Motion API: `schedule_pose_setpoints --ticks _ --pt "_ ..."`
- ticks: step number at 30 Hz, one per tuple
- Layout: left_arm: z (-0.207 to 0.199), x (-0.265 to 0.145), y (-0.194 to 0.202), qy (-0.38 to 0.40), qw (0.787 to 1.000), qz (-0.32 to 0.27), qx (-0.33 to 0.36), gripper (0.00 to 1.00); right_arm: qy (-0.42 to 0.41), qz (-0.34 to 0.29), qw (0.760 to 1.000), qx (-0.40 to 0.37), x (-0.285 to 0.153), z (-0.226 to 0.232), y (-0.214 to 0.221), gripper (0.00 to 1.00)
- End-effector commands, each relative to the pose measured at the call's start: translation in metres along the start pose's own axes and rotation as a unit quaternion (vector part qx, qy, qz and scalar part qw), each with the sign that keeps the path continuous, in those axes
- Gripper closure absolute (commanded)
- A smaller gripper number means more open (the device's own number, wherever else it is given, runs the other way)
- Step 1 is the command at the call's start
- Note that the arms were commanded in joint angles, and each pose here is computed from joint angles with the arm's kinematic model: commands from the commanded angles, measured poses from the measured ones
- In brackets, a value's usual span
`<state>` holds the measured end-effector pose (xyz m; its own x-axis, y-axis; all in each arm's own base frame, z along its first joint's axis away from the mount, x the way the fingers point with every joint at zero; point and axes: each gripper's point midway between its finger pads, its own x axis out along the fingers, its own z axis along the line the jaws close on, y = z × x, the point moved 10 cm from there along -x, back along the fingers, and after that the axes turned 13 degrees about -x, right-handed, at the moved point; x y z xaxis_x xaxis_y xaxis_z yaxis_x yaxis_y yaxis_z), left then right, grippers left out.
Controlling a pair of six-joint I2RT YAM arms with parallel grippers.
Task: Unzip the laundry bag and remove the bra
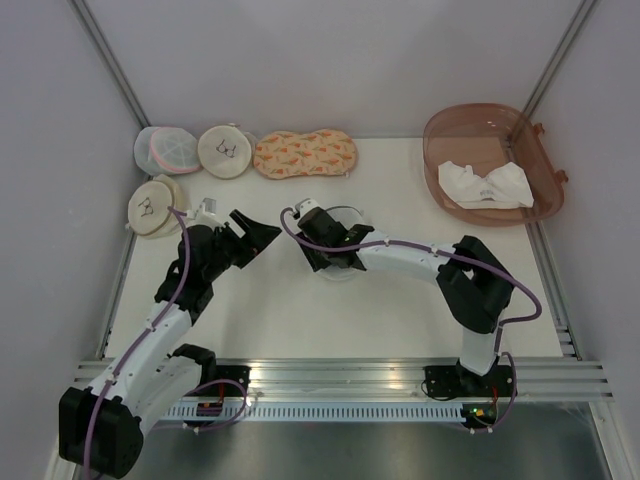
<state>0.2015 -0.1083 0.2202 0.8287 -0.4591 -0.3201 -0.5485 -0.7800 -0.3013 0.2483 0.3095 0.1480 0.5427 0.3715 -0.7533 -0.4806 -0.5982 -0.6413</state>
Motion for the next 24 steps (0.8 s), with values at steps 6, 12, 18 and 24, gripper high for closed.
schedule_pose_setpoints --ticks 6,12,18,24 --pt "-0.003 0.000 -0.002 0.008 1.000 -0.010 -0.008 0.12 0.074 0.001 0.996 -0.054 0.012 0.012 -0.019 0.52" --pt "-0.002 -0.002 -0.002 0.007 1.000 -0.009 -0.006 0.12 0.116 0.024 0.991 -0.066 0.030 0.011 -0.013 0.55" --pt "-0.003 -0.004 -0.002 0.010 1.000 -0.014 -0.003 0.12 0.146 0.031 0.987 -0.061 0.040 0.008 -0.009 0.63" --pt "0.000 -0.005 0.000 0.009 1.000 -0.012 -0.004 0.12 0.136 -0.005 0.990 -0.043 0.019 0.005 -0.019 0.64"
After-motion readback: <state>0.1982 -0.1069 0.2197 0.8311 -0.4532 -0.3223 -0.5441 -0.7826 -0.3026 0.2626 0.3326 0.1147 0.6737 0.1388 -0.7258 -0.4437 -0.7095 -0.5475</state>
